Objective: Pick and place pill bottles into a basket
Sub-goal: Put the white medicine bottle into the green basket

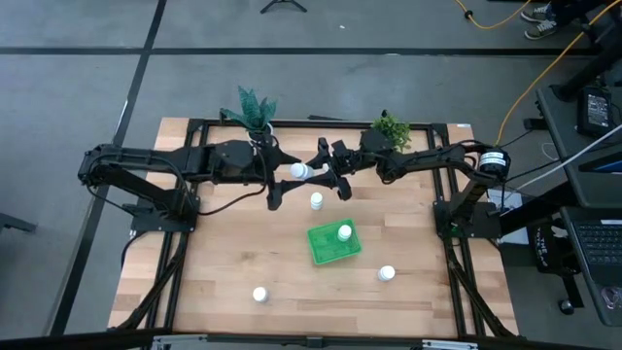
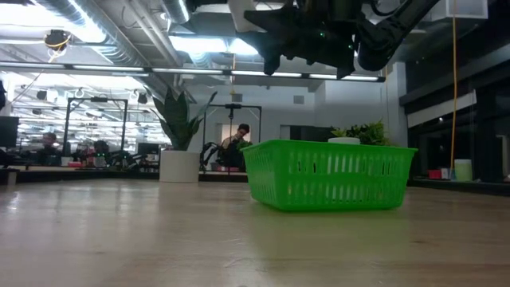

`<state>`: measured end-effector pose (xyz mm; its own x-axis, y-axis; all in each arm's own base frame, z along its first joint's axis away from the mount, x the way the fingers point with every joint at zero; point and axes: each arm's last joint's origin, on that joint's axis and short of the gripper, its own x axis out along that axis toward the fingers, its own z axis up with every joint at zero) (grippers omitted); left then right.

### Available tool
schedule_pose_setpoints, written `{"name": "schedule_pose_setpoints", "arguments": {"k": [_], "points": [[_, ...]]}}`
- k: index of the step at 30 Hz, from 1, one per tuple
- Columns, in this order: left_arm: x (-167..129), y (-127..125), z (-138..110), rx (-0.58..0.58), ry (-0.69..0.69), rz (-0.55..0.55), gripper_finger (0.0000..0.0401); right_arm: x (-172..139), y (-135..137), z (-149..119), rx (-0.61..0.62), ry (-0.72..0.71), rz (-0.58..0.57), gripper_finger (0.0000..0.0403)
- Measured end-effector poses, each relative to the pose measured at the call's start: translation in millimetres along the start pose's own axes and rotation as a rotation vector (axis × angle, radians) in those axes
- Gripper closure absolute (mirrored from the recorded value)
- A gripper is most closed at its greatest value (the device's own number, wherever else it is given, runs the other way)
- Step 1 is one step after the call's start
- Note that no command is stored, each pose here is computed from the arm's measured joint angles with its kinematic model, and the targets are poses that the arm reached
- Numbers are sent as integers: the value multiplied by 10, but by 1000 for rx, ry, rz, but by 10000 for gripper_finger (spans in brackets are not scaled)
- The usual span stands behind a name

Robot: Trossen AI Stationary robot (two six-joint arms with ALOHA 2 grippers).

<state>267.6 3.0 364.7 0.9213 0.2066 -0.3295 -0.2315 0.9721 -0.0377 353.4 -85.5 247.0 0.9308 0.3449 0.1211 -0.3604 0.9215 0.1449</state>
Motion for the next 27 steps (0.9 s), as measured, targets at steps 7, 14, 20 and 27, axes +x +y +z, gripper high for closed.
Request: {"name": "schedule_pose_setpoints", "arguments": {"k": [7,14,20,27], "points": [[0,0,-5,-9,6,-1,155,0,2,4,3,-3,5,228],[0,2,-6,-24,7,-1,198,0,3,4,21,-2,9,228],[-1,4,-4,-12,4,6,243,0,1,0,58,1,4,220],[-9,-42,-7,-2,2,-10,243,2,7,4,50,-3,11,199]]}}
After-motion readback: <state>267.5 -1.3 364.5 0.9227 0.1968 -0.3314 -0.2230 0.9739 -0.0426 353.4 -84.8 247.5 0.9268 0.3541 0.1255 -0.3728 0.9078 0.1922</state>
